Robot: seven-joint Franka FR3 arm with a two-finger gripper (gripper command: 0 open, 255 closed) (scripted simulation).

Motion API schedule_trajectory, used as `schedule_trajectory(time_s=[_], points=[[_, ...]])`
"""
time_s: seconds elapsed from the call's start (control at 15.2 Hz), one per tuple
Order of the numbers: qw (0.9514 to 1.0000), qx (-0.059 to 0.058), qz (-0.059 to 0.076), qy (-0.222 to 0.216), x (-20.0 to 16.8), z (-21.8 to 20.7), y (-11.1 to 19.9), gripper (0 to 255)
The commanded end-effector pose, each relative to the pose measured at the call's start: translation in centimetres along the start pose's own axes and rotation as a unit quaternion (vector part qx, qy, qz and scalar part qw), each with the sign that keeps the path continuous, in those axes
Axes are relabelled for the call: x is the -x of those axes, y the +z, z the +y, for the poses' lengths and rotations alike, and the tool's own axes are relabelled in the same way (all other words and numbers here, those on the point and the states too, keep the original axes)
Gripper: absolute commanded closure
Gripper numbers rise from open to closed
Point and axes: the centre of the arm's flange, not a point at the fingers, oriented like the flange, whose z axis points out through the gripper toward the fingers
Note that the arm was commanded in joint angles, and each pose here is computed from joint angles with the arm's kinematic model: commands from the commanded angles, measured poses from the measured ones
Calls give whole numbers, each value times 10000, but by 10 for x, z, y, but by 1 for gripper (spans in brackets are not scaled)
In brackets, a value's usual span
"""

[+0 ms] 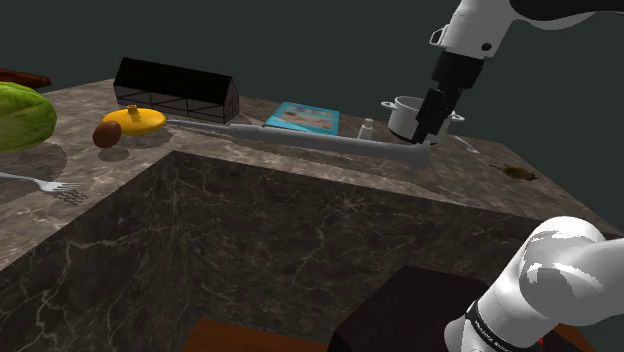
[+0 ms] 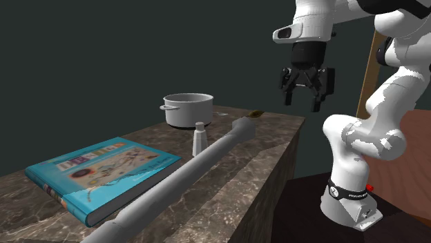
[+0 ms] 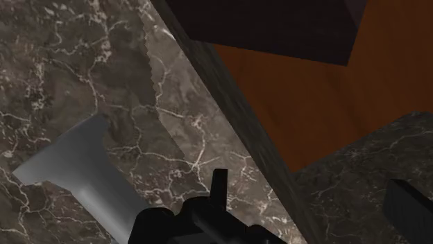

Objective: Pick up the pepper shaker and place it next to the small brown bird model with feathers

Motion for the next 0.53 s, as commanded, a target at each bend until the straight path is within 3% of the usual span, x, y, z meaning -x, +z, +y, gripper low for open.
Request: schedule_trajectory(time_s=[0.0, 0.46], points=[[10000, 0, 0, 0, 0, 0, 0, 0], [9994, -58, 55, -345, -62, 65, 21, 0]])
